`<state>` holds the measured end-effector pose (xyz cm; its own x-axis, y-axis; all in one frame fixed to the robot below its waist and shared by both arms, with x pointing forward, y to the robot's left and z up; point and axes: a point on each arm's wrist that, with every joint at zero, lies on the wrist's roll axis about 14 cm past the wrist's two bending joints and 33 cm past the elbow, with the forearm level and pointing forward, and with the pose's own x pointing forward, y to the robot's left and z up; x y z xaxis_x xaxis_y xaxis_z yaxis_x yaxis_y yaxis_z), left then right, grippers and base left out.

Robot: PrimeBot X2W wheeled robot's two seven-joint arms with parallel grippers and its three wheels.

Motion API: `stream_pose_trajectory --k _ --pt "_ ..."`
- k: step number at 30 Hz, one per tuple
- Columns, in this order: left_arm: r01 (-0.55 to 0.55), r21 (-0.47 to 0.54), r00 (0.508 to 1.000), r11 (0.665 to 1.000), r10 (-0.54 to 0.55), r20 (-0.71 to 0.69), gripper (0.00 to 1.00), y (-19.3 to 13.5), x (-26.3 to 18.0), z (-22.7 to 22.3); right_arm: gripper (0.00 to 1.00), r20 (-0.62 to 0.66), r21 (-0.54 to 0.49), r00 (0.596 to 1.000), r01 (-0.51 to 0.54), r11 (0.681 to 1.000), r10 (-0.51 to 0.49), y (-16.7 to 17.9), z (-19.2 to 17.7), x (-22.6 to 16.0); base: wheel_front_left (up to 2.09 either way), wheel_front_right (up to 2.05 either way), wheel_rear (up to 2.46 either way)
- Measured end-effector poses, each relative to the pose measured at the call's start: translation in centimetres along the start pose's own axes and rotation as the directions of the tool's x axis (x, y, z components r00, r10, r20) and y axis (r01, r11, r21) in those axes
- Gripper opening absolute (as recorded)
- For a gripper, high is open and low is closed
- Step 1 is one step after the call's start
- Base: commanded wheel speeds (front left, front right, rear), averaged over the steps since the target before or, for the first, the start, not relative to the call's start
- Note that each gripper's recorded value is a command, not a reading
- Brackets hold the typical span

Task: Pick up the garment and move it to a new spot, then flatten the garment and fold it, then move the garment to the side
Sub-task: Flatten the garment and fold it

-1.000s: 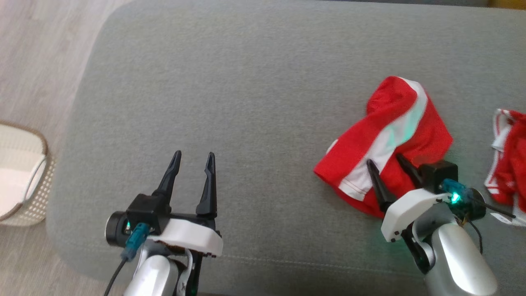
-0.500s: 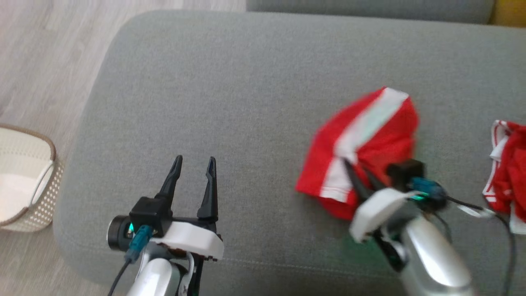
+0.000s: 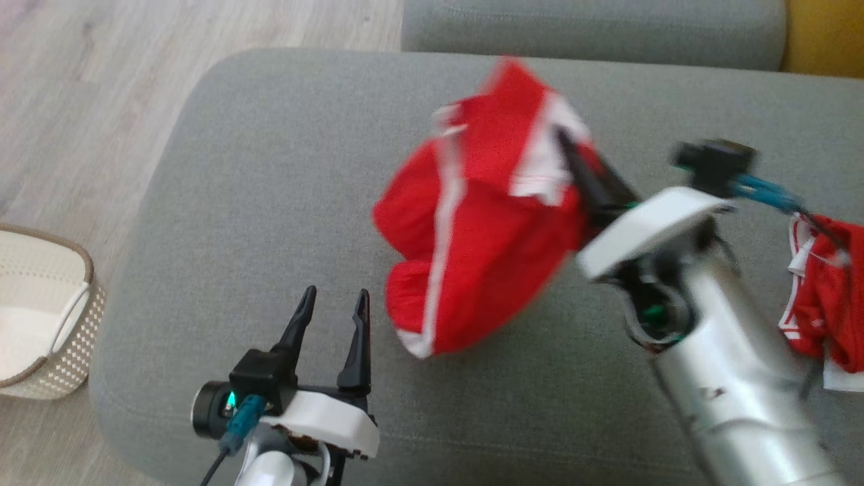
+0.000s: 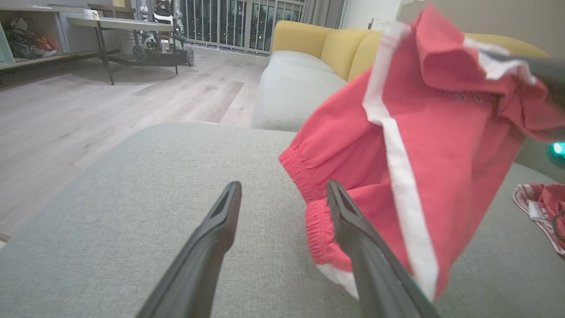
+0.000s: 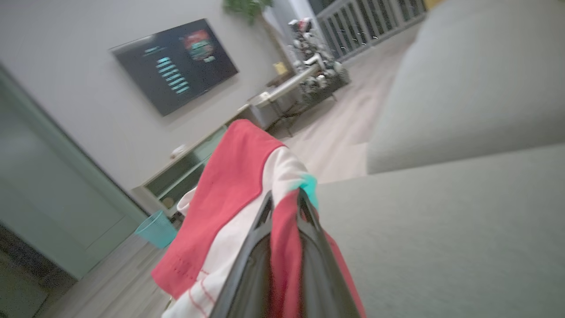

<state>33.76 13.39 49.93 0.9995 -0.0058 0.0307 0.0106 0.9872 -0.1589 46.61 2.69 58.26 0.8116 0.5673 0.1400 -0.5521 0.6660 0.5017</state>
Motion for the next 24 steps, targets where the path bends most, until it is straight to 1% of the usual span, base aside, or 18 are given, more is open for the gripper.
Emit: stream_pose_trajectory --k 2,4,5,6,7,8,10,11,12,13,14,19,22,24 --pt "0.004 -0.007 1.0 1.0 -0.004 -0.011 1.0 -0.2 0.1 -0.3 0.0 -0.034 0.077 0.991 0.129 0.989 -0.126 -4.4 -1.0 -0.8 0.0 0.0 0.0" --pt "0.009 -0.008 1.0 1.0 -0.009 -0.024 1.0 -0.3 0.2 -0.7 0.0 -0.074 0.11 0.967 0.25 0.962 -0.243 -8.6 -2.1 -2.1 0.0 0.0 0.0" --pt "0.008 -0.007 1.0 1.0 -0.009 -0.03 1.0 -0.3 0.3 -0.9 0.0 -0.096 0.111 0.949 0.31 0.944 -0.301 -10.8 -2.6 -2.9 0.0 0.0 0.0" --pt "0.008 -0.007 0.999 1.0 -0.008 -0.034 1.0 -0.3 0.5 -1.0 0.0 -0.127 0.09 0.924 0.372 0.924 -0.359 -13.1 -3.3 -4.0 0.0 0.0 0.0" --pt "0.009 -0.005 0.999 1.0 -0.009 -0.037 1.0 -0.3 0.7 -1.1 0.0 -0.166 0.06 0.888 0.443 0.895 -0.428 -15.7 -4.2 -5.5 0.0 0.0 0.0" --pt "0.01 -0.004 0.999 1.0 -0.01 -0.039 1.0 -0.3 0.9 -1.2 1.0 -0.205 0.02 0.844 0.509 0.86 -0.495 -18.1 -5.0 -7.1 0.0 0.0 0.0" --pt "0.014 -0.003 0.999 1.0 -0.014 -0.043 1.0 -0.3 1.3 -1.3 1.0 -0.239 -0.071 0.759 0.608 0.791 -0.605 -22.1 -5.6 -10.1 0.0 0.0 0.0" --pt "0.017 -0.002 0.999 1.0 -0.017 -0.043 1.0 -0.4 1.5 -1.3 1.0 -0.222 -0.085 0.735 0.64 0.763 -0.641 -23.4 -5.1 -11.0 0.0 0.0 0.0" --pt "0.021 -0.002 0.999 1.0 -0.021 -0.045 1.0 -0.5 1.7 -1.4 1.0 -0.189 -0.07 0.723 0.665 0.743 -0.665 -24.1 -4.3 -11.2 0.0 0.0 0.0" --pt "0.027 -0.003 0.999 1.0 -0.027 -0.047 1.0 -0.7 1.8 -1.5 1.0 -0.161 -0.057 0.72 0.676 0.735 -0.675 -24.3 -3.6 -11.0 0.0 0.0 0.0" --pt "0.032 -0.004 0.998 0.999 -0.033 -0.052 1.0 -0.9 1.8 -1.6 1.0 -0.138 -0.058 0.722 0.678 0.733 -0.678 -24.4 -2.9 -10.6 0.0 0.0 0.0" --pt "0.062 -0.006 0.996 0.998 -0.062 -0.056 1.0 -1.7 2.1 -1.8 1.0 0.002 -0.132 0.777 0.624 0.77 -0.63 -22.6 0.7 -8.3 0.0 0.0 0.0" --pt "0.084 -0.008 0.996 0.996 -0.084 -0.042 1.0 -2.4 2.2 -1.4 1.0 0.067 -0.15 0.82 0.571 0.807 -0.568 -20.2 2.0 -7.1 0.0 0.0 0.0" --pt "0.102 -0.01 0.994 0.995 -0.102 -0.034 1.0 -3.0 2.3 -1.2 1.0 0.1 -0.183 0.855 0.518 0.835 -0.508 -18.2 2.4 -6.7 0.0 0.0 0.0"
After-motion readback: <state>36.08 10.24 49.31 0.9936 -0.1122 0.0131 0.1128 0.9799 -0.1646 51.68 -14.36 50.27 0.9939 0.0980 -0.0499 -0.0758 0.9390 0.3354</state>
